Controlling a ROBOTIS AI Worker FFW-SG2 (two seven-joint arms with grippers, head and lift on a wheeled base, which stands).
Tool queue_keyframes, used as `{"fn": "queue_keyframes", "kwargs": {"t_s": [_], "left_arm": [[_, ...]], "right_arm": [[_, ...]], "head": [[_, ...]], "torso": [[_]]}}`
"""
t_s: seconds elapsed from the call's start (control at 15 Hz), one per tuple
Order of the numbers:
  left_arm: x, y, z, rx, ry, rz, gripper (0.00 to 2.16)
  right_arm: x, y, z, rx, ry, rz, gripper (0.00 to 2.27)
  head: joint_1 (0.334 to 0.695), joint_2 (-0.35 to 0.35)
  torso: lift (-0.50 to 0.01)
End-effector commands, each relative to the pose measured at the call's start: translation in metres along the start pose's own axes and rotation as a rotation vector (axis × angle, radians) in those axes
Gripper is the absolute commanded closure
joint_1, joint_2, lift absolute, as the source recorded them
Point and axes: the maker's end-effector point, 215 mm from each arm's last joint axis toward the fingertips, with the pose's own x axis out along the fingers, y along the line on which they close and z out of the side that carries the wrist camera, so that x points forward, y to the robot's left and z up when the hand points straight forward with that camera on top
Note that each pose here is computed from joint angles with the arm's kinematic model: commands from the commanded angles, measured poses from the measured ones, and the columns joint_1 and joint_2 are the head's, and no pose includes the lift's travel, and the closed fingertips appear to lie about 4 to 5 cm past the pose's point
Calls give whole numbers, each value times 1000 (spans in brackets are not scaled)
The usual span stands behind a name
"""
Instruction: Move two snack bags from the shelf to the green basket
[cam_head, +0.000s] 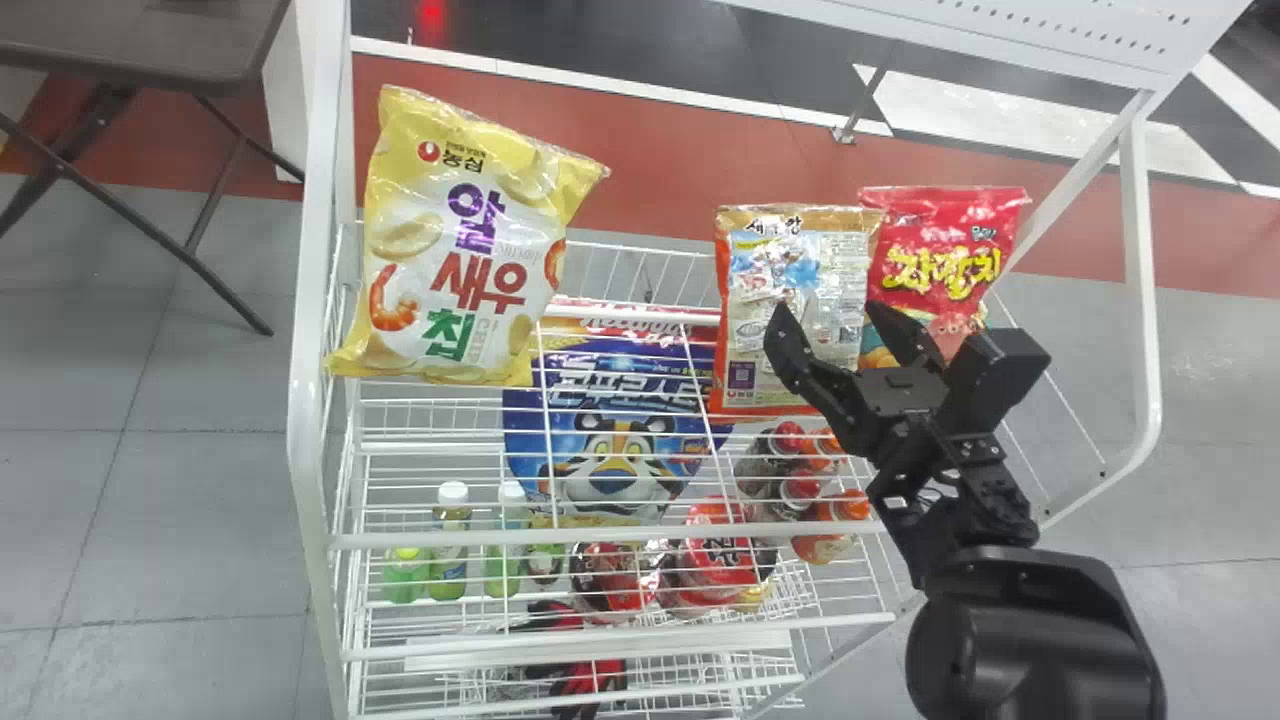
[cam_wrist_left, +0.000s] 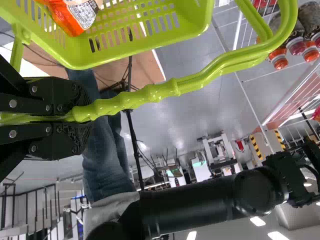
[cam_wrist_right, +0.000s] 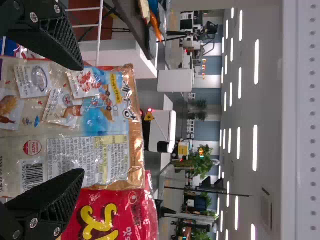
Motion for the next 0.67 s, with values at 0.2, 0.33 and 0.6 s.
{"fn": "queue_keyframes", "kwargs": {"t_s": [0.2,0.33,0.6], "left_arm": [[-3,5,2,-4,-3,11,2078],[-3,6,4,-3,-3,14,2074],[-1,11,5,-16,8,23,2074]], "right_arm": [[31,-3,-34,-21,71,-6,87],[36,-1,-39,-40,91,6,542],[29,22,-39,-49,94,52,2243]], "head": [[695,-350],[695,-350],[695,-350]], "torso": [[-16],[-16],[-16]]}}
